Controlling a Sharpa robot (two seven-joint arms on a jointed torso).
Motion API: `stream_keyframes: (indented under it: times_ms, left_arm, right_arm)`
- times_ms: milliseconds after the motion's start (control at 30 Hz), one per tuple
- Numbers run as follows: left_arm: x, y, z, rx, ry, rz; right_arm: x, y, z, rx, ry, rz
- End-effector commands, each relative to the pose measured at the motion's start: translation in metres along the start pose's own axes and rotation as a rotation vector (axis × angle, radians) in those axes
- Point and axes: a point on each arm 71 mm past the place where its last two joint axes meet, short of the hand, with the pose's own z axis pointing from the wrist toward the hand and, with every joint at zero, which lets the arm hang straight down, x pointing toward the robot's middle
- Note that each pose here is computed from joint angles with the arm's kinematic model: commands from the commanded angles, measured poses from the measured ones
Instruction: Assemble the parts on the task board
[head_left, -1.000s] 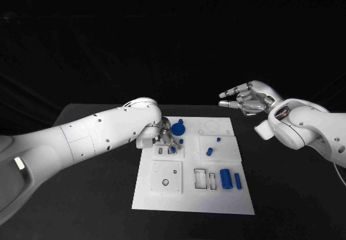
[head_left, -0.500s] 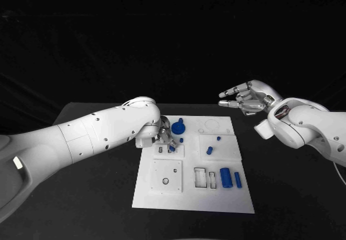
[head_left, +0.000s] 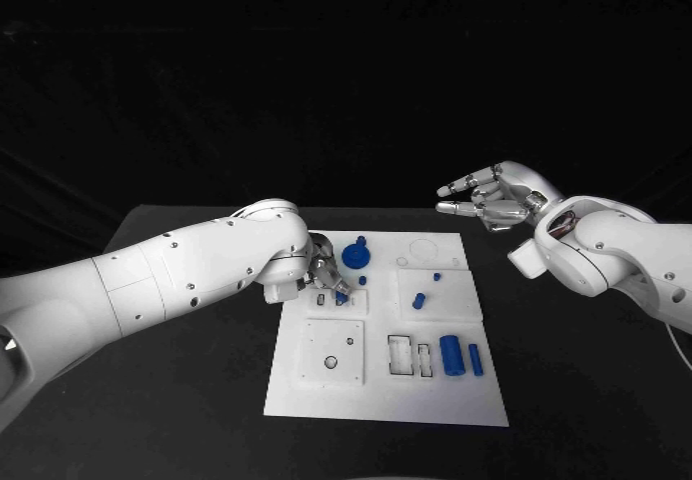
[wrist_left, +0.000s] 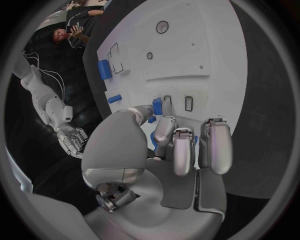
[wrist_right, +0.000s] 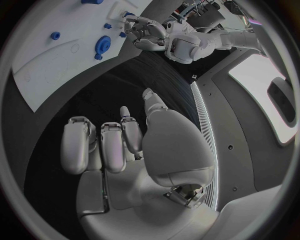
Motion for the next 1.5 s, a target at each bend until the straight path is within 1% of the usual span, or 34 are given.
stream_keyframes:
  times_ms: [33,167,367,567,833,1267,1500]
  left_arm:
    - [-0.0001,0.0027,-0.0011,-0.032,-0.075,-0.026]
    - [0.0035,0.0042,-0.0014,-0.032,-0.128,-0.002]
    - [0.0099,0.0049,-0.0001,-0.04,-0.182,0.026]
    - [0.0134,0.005,-0.0001,-0.045,-0.202,0.047]
    - [0.0169,0.0068,-0.0013,-0.058,-0.184,0.077]
    - [0.0196,0.0143,-0.0021,-0.087,-0.147,0.109]
    - [0.0217,0.0149,-0.0026,-0.085,-0.132,0.121]
  right_arm:
    - [0.001,-0.001,0.0,0.0,0.018,-0.008]
    - [0.001,-0.001,0.0,0.001,0.019,-0.008]
    - [0.001,-0.003,-0.001,0.005,0.027,-0.017]
    - [0.002,-0.003,-0.001,0.002,0.033,-0.04]
    - [0.003,-0.003,-0.001,0.0,0.042,-0.054]
    - [0.003,-0.004,-0.001,0.002,0.049,-0.054]
    - [0.003,-0.004,0.0,0.003,0.052,-0.052]
